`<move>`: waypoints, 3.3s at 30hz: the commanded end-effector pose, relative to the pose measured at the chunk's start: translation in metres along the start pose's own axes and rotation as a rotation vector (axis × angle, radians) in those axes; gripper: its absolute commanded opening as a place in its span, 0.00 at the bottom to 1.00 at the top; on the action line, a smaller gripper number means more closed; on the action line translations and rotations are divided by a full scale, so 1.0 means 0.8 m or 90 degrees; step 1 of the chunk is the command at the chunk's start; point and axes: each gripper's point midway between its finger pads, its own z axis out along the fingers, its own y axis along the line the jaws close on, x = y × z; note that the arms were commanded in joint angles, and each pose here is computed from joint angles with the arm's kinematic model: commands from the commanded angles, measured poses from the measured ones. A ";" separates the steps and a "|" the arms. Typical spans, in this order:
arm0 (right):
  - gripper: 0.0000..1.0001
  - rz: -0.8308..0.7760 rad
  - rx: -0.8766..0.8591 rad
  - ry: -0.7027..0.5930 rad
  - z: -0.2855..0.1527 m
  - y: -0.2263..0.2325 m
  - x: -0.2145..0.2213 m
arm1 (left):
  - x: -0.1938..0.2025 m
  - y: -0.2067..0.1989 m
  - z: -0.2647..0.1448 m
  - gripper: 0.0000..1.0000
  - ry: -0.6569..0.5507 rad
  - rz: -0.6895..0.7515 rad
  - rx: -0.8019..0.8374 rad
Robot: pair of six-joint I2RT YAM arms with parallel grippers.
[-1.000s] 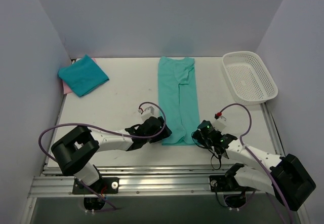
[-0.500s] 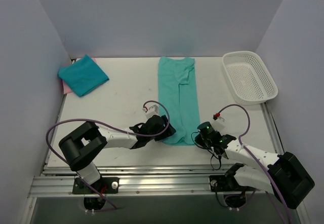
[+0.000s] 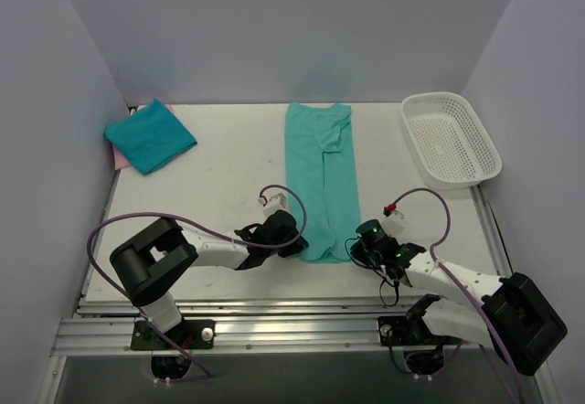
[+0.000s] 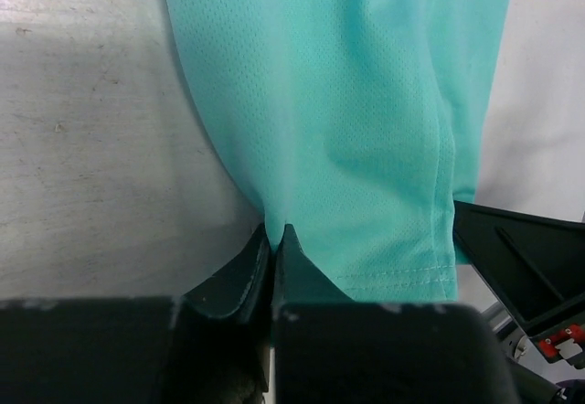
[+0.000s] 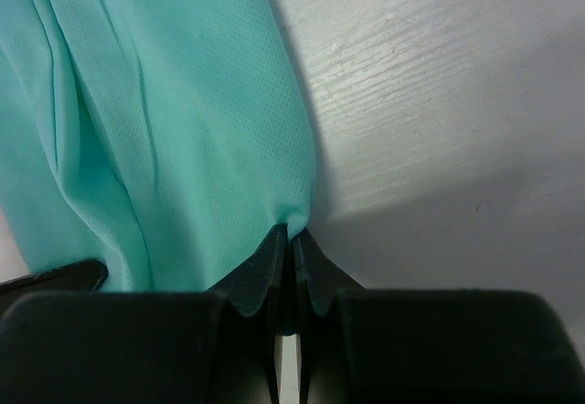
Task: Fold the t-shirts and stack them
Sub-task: Grab the bottom of the folded rectangular tshirt with both arms, then fold the folded rectangular tshirt in 1/3 of the way
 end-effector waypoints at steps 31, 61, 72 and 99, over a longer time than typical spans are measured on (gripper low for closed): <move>0.00 -0.047 -0.055 -0.047 -0.061 0.065 -0.057 | -0.059 -0.027 -0.121 0.18 -0.026 0.049 0.030; 0.00 -0.133 0.021 -0.067 0.054 0.186 -0.136 | -0.228 -0.038 -0.004 0.26 -0.010 -0.050 0.116; 0.00 -0.080 0.056 -0.075 0.124 0.202 -0.197 | -0.294 -0.036 0.077 0.24 0.005 -0.064 0.150; 0.97 -0.023 -0.071 -0.251 0.103 0.322 -0.400 | -0.446 0.035 0.089 0.31 -0.107 -0.050 0.112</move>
